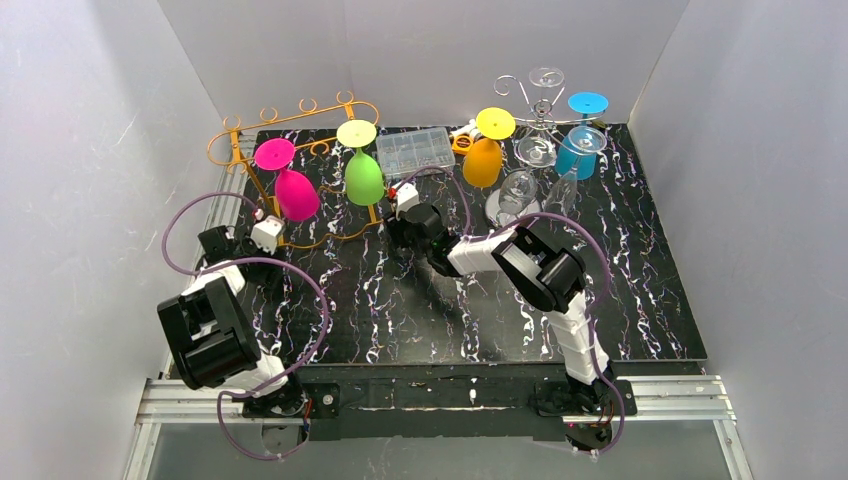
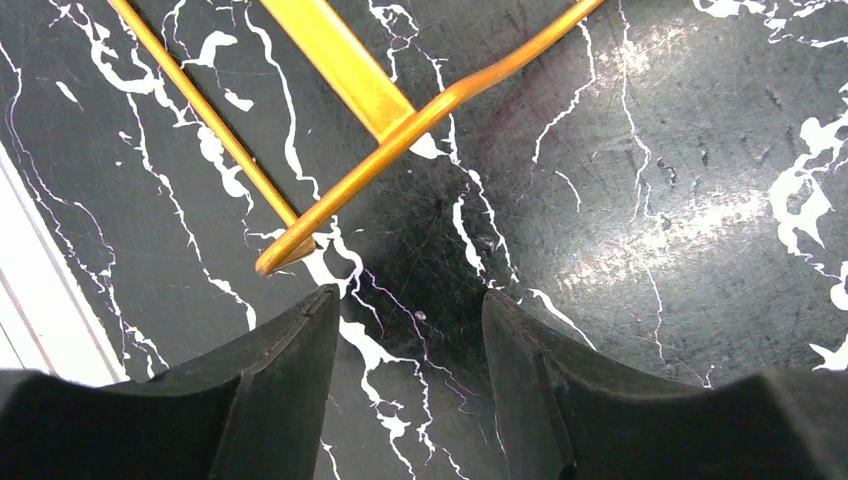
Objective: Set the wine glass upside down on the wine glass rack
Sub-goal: Move the wine rack to the center of the board.
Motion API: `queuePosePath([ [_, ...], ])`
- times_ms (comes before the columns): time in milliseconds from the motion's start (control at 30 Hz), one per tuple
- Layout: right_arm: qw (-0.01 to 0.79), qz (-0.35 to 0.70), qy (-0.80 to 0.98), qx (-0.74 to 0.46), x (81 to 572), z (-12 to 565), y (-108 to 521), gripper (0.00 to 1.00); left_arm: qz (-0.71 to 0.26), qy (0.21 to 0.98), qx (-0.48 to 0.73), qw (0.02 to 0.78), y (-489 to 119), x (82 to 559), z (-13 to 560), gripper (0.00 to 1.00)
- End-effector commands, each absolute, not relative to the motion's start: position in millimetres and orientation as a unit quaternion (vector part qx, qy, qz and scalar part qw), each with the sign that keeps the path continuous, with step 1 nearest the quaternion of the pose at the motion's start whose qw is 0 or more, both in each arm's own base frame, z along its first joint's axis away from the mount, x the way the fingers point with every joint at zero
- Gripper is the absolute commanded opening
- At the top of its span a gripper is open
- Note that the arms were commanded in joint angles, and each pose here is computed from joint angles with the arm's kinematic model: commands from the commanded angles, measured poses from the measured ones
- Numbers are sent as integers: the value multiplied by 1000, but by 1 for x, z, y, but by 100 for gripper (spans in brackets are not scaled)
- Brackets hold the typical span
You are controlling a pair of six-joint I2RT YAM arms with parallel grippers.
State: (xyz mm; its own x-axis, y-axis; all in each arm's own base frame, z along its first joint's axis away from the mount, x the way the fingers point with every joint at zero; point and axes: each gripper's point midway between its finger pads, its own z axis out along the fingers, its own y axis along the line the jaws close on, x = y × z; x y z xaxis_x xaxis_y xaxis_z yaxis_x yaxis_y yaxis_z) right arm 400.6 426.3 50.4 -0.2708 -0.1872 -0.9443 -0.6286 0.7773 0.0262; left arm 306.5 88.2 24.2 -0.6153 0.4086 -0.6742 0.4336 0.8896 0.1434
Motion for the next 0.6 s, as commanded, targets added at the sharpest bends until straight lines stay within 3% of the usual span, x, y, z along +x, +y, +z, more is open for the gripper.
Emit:
queuePosePath([
  [0,547,209,768,-258,404,53,433,52,-44,907,202,366,84,301,23,59],
  [133,548,205,769,-256,404,51,432,45,-55,909,168,377,89,310,27,64],
  [333,548,210,772,-242,407,53,435,20,-67,909,116,394,93,324,36,63],
  [567,548,216,774,-234,406,52,437,9,-83,906,106,402,91,332,37,61],
])
